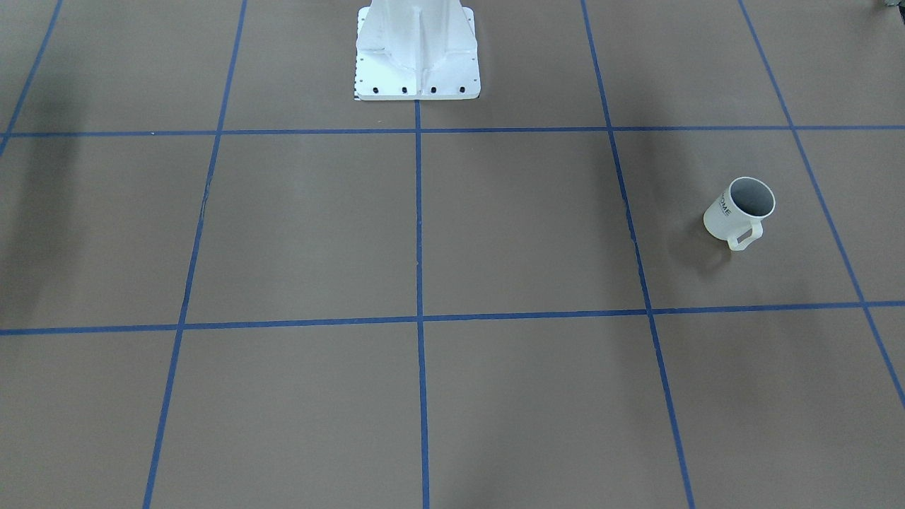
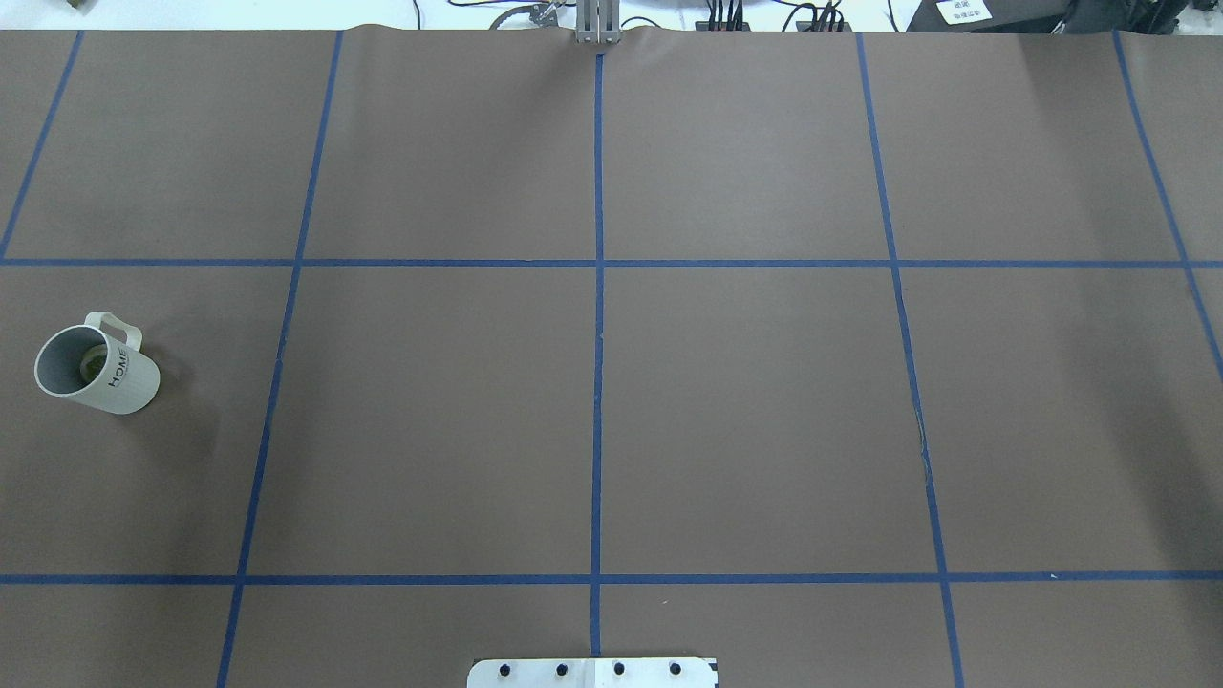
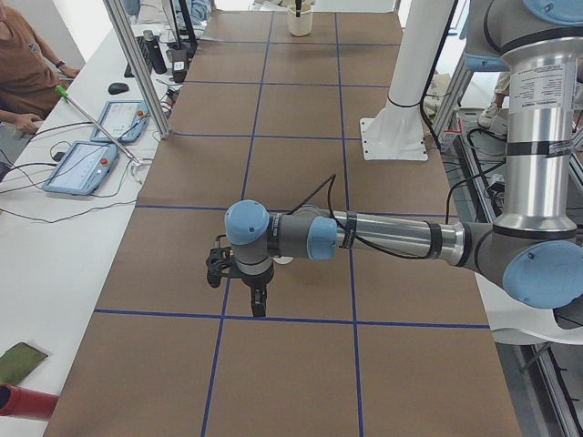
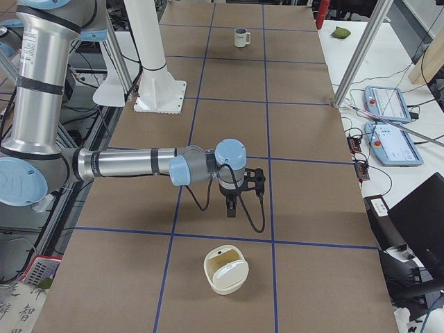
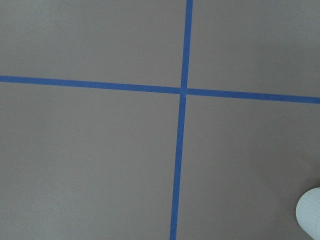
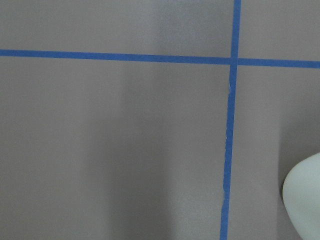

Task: Left arm hands cup to right arm to dump lemon

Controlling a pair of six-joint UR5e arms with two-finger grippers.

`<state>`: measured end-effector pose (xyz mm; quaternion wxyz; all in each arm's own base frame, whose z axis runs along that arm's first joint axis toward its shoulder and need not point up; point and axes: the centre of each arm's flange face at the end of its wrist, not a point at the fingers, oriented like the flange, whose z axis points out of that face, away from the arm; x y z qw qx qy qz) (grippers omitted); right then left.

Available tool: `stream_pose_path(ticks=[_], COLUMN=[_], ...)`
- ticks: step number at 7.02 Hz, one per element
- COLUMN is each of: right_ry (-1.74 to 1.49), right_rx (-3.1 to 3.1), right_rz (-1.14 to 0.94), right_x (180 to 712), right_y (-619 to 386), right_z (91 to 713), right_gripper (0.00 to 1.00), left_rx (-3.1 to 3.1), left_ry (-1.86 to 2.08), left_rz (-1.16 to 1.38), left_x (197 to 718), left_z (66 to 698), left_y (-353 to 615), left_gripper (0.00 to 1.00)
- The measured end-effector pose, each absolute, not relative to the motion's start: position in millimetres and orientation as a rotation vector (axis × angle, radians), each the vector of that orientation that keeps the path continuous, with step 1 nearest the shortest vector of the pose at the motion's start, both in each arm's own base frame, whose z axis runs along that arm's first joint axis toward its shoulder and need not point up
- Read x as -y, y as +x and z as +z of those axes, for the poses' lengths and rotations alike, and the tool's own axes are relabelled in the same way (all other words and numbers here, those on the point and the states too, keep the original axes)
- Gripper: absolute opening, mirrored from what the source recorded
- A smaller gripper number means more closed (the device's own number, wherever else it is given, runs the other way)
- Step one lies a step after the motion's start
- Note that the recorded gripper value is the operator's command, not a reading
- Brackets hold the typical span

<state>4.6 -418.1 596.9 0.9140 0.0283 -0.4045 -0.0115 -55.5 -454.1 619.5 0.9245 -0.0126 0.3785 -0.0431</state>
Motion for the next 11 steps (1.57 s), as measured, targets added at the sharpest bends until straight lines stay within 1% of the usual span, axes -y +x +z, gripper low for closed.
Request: stream_pose_path(ticks=[3,5,11], right_ry=[0.058,0.056,0.063], right_rx=[0.831,0.829,0.813], right_rz=[-0.021,-0.02,-0.019], right_x=[417,417,418], right_y=[6,6,7], right_z=[598,599,599], right_gripper=[1.0,1.0,1.0], left_rx=[-0.781,-0.781,-0.804], left_ry=[0.013,0.044,0.066], left_rz=[-0.066,-0.047,-0.02], left_x=[425,415,420], left_z=[609,601,597], left_y=[-58,-57,-49], left_gripper=[1.0,1.0,1.0])
